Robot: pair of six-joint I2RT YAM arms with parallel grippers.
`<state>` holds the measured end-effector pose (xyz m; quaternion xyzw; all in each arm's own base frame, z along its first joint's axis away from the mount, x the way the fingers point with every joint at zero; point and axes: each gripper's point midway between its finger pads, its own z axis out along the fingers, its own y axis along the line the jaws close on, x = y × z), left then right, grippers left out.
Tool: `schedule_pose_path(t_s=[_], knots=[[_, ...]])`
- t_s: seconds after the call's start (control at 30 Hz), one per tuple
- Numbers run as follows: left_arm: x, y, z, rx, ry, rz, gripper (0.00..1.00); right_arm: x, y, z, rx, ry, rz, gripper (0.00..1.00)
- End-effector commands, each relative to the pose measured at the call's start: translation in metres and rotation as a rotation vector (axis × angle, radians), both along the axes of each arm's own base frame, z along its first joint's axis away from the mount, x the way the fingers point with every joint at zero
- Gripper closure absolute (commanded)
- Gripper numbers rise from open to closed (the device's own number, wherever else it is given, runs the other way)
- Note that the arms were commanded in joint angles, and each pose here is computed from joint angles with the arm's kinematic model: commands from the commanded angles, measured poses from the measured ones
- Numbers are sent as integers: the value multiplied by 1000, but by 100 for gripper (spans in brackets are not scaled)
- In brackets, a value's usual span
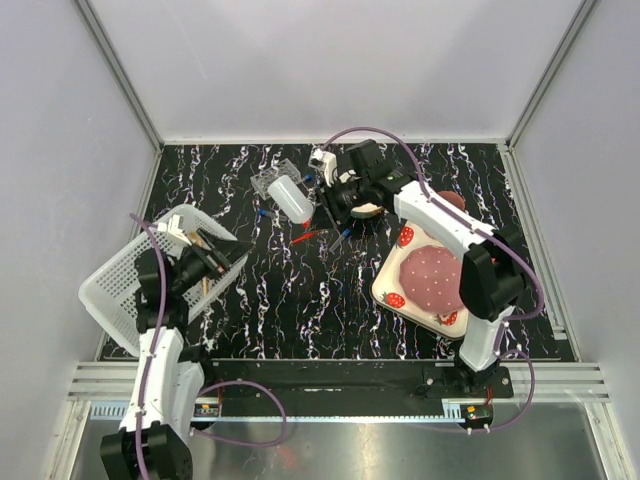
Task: Organize the chemistry lab equipment
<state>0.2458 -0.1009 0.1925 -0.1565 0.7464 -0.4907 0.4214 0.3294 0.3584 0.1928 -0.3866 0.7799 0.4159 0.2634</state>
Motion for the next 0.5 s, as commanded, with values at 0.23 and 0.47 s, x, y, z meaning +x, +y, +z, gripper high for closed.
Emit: schedule_pose_path(t_s=[0.23, 0.47], knots=[[-5, -63, 102, -105, -335, -82, 1, -79, 15, 56, 255, -36, 322, 78], [10, -70, 94, -89, -271, -27, 1, -93, 12, 64, 291, -44, 358, 78]])
